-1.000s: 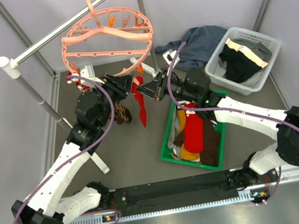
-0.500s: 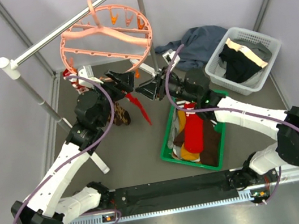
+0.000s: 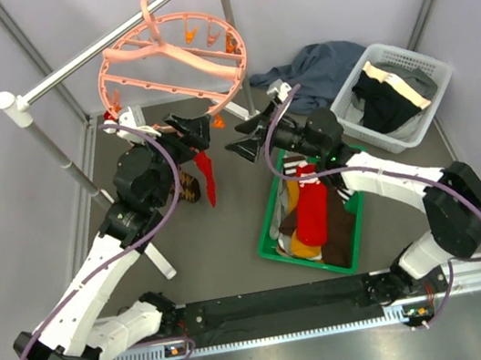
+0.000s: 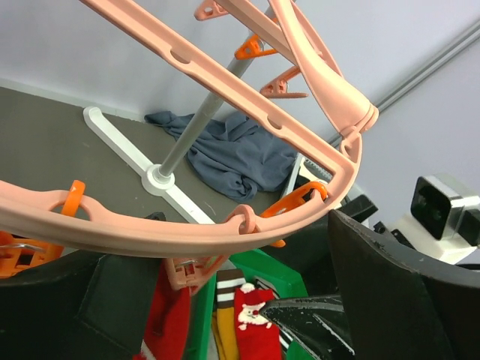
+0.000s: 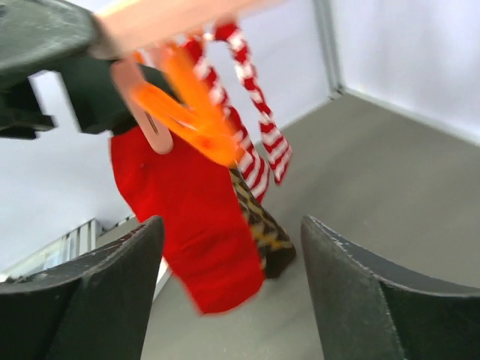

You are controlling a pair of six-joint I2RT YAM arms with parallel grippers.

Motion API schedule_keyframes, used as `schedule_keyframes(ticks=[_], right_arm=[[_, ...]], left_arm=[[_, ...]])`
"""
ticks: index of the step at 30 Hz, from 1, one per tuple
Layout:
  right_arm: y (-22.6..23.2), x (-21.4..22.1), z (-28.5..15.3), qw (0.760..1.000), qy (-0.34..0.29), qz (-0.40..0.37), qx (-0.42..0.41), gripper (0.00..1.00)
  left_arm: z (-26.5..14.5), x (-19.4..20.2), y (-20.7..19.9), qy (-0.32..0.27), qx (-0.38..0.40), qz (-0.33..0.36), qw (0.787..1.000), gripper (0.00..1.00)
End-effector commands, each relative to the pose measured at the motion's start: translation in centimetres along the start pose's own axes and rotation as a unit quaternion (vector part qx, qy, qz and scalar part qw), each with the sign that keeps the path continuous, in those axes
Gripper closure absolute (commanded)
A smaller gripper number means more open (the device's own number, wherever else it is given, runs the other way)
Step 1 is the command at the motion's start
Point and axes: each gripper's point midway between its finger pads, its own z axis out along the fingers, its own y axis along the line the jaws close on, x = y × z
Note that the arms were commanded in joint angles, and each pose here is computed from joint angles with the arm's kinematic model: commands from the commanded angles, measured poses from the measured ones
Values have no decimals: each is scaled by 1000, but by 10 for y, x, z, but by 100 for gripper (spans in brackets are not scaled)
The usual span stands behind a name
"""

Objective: Clip the socks to the hanger
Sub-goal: Clamp the sock onto the hanger, then open the clamp at the hanger.

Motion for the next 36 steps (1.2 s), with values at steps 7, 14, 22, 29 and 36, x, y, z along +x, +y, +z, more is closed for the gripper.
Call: schedule_keyframes(ticks=[7, 14, 22, 29, 36], right_arm=[[34, -45, 34, 985, -46, -101, -130, 25], [39, -45, 47, 980, -36, -106, -166, 27], [51, -48, 47, 974, -33, -100, -203, 47], [60, -51, 41, 970, -31, -99, -218, 82], [68, -51, 40, 974, -30, -116, -191, 97]], left_arm=[[-13, -43, -19, -50, 21, 5, 998, 9], [-17, -48, -21, -53, 21, 10, 998, 9], [-20, -51, -24, -54, 27, 9, 998, 9], [-24, -48, -22, -46, 23, 9, 999, 9], [-30, -52, -17, -40, 7, 24, 999, 9]])
